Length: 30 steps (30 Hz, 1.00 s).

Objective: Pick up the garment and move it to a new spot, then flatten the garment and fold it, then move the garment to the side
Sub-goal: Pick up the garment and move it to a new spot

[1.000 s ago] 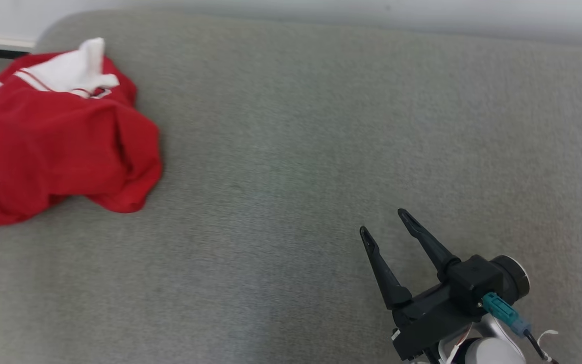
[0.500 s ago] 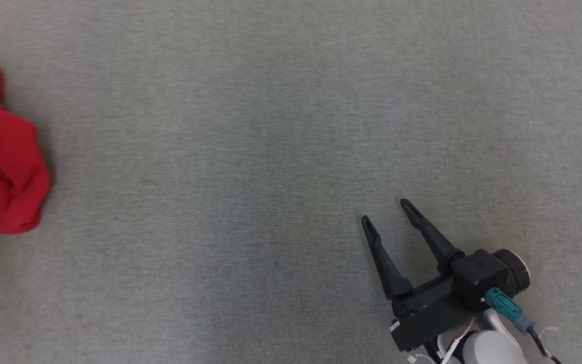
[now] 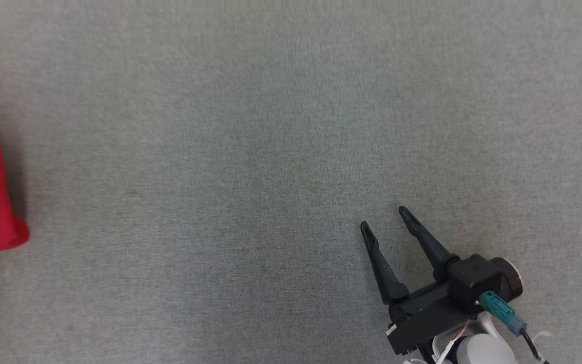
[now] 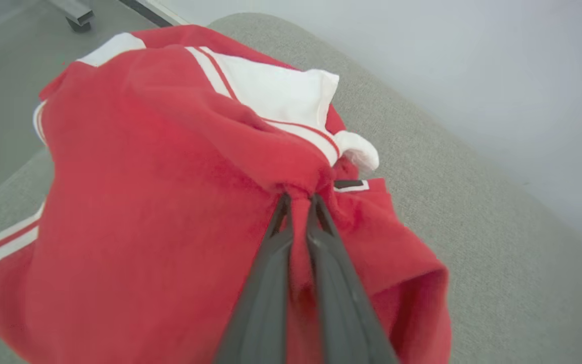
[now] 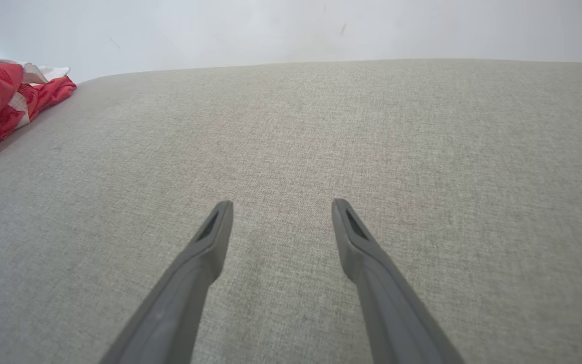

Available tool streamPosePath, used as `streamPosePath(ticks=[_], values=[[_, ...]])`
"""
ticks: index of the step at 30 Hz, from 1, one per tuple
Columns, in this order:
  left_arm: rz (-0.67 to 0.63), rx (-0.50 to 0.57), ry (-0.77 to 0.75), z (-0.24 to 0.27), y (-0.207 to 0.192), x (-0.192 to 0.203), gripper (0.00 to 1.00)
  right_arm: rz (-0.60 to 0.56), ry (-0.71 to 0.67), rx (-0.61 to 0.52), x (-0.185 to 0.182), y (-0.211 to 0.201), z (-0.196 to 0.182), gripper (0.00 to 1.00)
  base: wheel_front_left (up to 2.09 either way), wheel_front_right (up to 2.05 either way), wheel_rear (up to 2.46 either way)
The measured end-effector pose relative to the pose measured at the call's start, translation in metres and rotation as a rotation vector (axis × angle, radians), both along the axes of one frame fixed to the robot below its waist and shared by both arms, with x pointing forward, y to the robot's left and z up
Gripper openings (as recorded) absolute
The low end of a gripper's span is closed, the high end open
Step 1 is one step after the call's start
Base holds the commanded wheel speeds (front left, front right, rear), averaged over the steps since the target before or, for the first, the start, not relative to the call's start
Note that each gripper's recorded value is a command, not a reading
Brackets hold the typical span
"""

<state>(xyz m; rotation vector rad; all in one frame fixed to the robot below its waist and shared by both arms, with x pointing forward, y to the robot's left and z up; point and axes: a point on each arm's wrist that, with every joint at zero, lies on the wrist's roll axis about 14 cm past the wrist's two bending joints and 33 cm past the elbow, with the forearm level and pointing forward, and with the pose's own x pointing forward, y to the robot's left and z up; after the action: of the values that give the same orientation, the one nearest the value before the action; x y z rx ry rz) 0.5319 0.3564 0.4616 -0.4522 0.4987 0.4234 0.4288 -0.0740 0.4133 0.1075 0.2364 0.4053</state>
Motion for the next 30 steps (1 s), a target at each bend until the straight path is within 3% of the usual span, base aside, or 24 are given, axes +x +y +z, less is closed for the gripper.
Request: streamPosePath(ticks=[8, 13, 21, 30], values=[[-0.077, 0.059, -0.199, 0.093, 0.005, 0.005, 0.0, 0.01, -0.047, 0.043, -0.013, 0.011, 0.024, 1.0, 0.0, 0.0, 0.0], [-0.184, 0.064, -0.375, 0.166, -0.025, 0.01, 0.0, -0.002, -0.087, 0.058, -0.024, 0.01, 0.043, 1.0, 0.0, 0.0, 0.0], [-0.522, 0.032, -0.576, 0.252, -0.158, -0.008, 0.0, -0.073, -0.165, 0.053, -0.05, -0.013, 0.076, 1.0, 0.0, 0.0, 0.0], [-0.893, -0.077, -0.683, 0.28, -0.316, -0.032, 0.0, -0.208, -0.213, 0.043, -0.075, -0.055, 0.095, 1.0, 0.0, 0.0, 0.0]])
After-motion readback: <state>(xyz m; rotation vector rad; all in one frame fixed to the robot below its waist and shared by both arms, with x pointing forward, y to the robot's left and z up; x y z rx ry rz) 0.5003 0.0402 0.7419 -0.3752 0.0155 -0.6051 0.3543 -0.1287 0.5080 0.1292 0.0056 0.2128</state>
